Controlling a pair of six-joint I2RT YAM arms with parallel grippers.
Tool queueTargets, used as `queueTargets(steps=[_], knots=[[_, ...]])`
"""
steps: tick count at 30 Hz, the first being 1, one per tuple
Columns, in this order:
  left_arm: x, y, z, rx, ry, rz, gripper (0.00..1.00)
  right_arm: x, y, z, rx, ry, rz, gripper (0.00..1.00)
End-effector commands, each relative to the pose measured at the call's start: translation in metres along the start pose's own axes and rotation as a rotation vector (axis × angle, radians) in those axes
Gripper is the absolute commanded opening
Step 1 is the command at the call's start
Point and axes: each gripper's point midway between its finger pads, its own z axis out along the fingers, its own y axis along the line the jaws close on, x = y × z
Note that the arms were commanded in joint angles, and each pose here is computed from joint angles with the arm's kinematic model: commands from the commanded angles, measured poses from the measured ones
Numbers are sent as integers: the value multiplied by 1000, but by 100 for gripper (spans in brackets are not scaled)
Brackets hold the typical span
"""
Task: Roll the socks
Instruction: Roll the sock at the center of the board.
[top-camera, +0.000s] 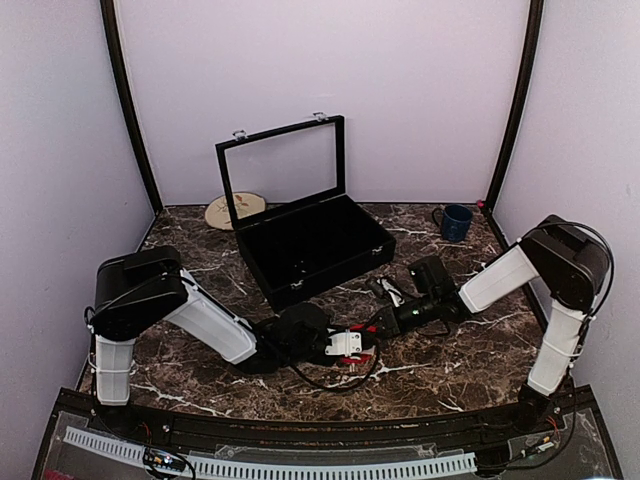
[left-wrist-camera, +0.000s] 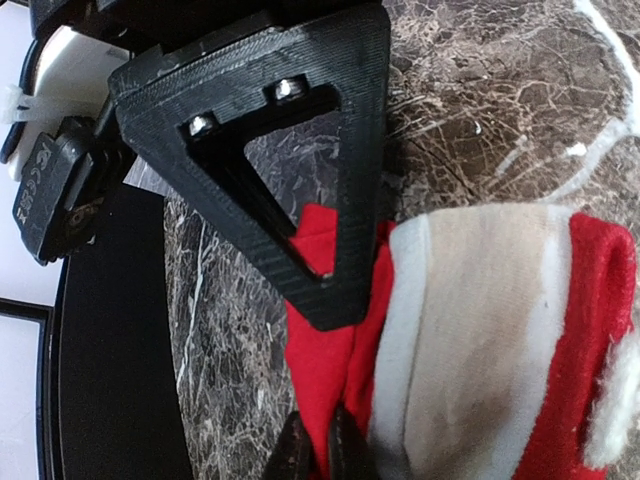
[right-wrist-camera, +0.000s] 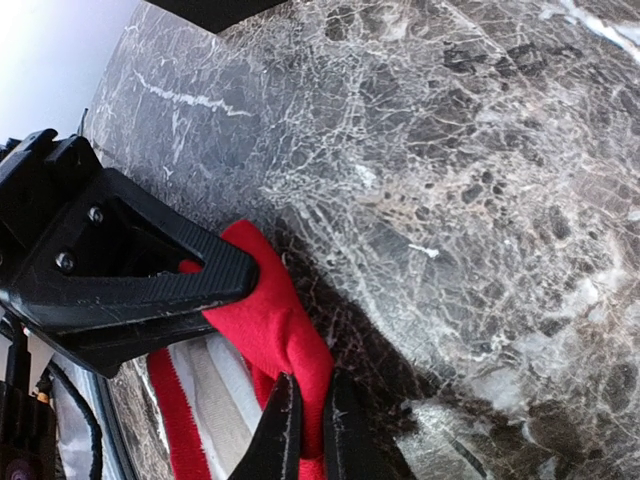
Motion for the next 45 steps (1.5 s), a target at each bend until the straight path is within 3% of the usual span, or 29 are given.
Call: queueTargets(steps=[1,10,12,18,23,26,35,45], knots=[[6,2,-12,12,50,-67,14,4,-12,-6,94,-4,-27,0],[-3,10,-42,117,75,-240,41,2,-19,-14,237,-38,-133,0],[-4,16,-49,150,71,-309,53,2,-19,-13,281,-41,-174,0],[-11,41,-63,338,34,-609,61,7,-14,-11,421,-42,-303,0],[-19,43,-66,458,37,-678,88,16,-11,-14,512,-50,-365,0],[-20,32,-67,551,52,-722,98,24,-9,-15,549,-54,-389,0],[-26,0,-72,788,59,-789,99,35,2,-16,657,-102,-481,0],[-26,0,-55,888,63,-920,96,45,8,-15,678,-115,-534,0]])
